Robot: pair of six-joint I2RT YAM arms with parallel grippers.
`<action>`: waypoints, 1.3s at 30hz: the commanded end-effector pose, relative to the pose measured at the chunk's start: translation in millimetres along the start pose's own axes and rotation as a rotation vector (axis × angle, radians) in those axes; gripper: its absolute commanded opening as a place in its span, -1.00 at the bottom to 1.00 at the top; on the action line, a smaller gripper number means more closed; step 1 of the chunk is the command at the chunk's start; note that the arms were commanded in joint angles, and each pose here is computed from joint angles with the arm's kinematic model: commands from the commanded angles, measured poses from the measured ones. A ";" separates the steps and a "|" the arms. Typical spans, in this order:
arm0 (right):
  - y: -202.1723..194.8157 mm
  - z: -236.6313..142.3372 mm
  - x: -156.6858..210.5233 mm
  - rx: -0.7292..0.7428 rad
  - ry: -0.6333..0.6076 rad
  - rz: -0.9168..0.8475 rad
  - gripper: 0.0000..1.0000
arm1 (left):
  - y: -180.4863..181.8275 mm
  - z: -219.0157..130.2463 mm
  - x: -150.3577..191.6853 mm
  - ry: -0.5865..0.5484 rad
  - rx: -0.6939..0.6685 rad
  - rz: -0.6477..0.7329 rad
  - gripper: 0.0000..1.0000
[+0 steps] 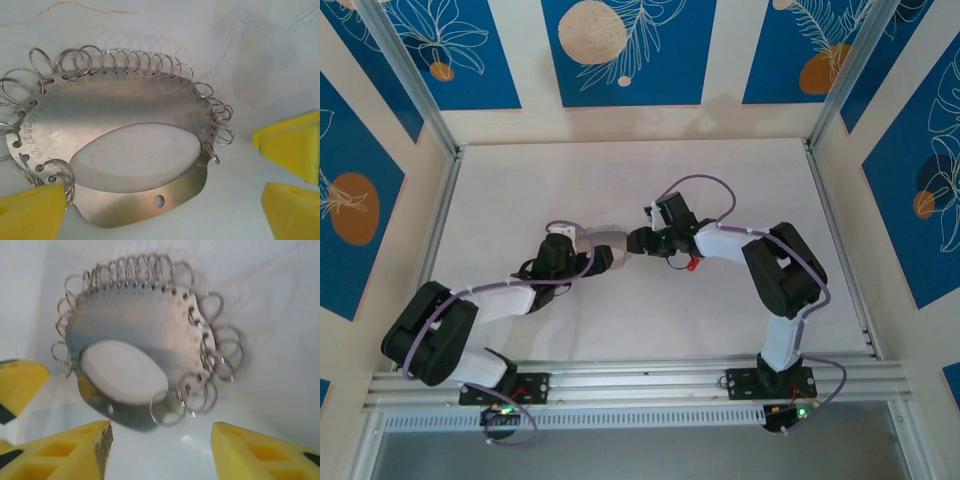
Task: Put the keys on the keyring
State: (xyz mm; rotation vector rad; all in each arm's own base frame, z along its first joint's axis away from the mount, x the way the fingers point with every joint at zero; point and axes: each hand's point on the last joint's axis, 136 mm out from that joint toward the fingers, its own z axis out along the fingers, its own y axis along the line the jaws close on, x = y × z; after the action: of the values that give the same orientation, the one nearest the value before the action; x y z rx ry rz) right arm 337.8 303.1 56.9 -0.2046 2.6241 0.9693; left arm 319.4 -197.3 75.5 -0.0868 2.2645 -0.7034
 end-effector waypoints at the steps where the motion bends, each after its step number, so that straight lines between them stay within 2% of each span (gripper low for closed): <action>1: 7.7 -9.9 15.5 0.019 0.025 -0.080 0.04 | -22.8 -5.8 -21.4 -0.054 0.063 -0.014 1.00; 6: 7.6 0.2 29.4 0.074 0.073 -0.168 -0.12 | -26.8 -11.3 -29.5 -0.058 0.053 -0.023 0.99; 15: 6.9 18.7 22.1 0.216 0.088 -0.340 -0.23 | -26.7 -31.6 -47.7 -0.115 0.012 -0.042 1.00; 28: -1.2 36.9 8.0 0.279 0.092 -0.378 -0.29 | -29.8 -38.9 -53.8 -0.140 0.023 -0.048 1.00; 39: -5.7 34.8 -6.5 0.309 0.056 -0.360 -0.50 | -31.2 -38.7 -54.0 -0.147 0.035 -0.047 0.99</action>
State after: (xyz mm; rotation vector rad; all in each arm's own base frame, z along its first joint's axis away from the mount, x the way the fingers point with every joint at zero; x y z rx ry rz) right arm 345.4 322.1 27.9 -0.6200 2.6228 0.4607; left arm 324.9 -189.2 135.4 -0.1627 2.1515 -0.7205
